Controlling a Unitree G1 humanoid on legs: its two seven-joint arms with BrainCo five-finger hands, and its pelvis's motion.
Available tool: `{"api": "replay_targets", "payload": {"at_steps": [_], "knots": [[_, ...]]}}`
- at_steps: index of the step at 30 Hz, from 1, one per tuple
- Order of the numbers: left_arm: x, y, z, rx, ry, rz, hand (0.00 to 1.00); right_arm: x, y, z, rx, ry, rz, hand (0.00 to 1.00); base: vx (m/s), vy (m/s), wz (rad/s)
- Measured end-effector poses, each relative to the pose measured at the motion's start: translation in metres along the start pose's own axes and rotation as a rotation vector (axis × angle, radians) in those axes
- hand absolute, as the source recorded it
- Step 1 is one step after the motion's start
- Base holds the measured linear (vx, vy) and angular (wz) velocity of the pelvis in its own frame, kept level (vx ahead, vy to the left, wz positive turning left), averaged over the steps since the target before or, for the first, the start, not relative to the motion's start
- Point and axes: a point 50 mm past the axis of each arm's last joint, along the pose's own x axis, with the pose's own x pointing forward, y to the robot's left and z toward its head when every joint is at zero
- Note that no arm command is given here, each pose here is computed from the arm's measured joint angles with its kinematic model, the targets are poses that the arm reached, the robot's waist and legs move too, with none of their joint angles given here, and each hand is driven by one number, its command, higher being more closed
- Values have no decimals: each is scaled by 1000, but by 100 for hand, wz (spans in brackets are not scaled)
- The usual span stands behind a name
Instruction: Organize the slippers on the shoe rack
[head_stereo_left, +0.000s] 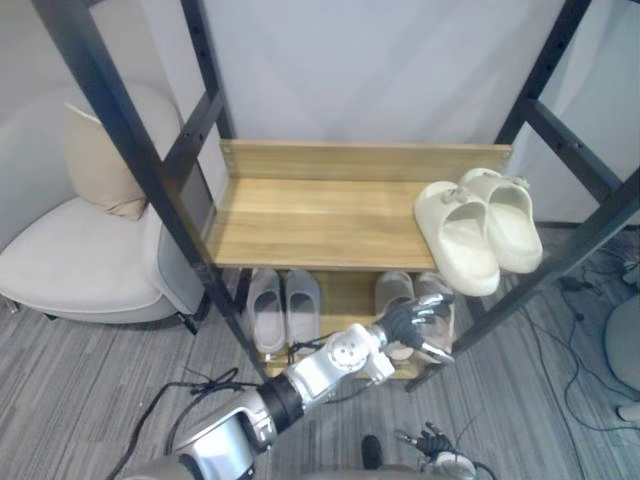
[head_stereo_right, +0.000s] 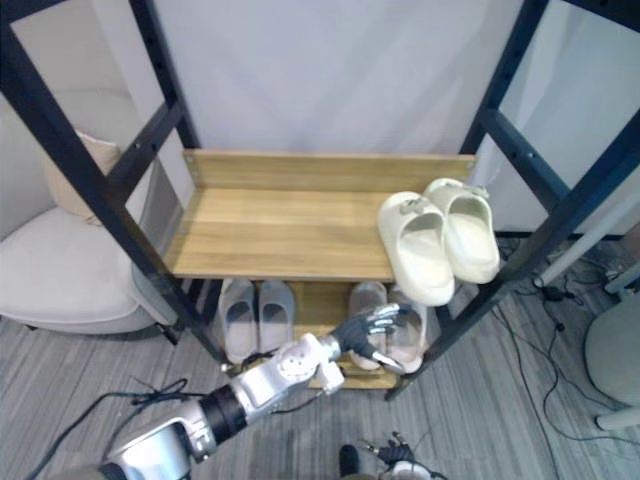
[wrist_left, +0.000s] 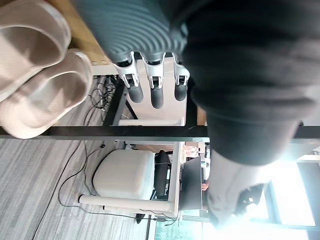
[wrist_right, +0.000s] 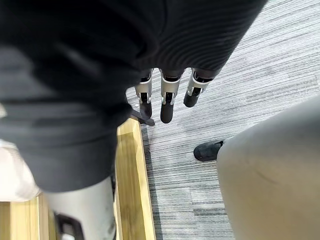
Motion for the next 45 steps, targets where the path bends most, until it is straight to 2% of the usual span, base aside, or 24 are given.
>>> {"api": "replay_targets", "payload": {"at_steps": [14, 23, 32, 38, 45], "knots": [[2, -2, 2, -6, -11, -4, 0, 1, 1, 5, 1, -13, 3, 0, -20, -23, 0], [1, -16, -1, 7, 3, -92, 0, 1, 3, 11, -2, -39, 11, 0, -4, -7, 1], [0, -23, -3, -4, 4, -111, 0, 1, 4, 11, -19, -40, 17, 0, -6, -4, 1], [1, -31, 20, -15, -95, -144, 0, 1, 5, 10, -38, -40, 25, 0, -30, -23, 8], [7, -57, 52, -22, -215, -228, 0, 0, 6, 7, -41, -31, 27, 0, -1, -1, -1]]}}
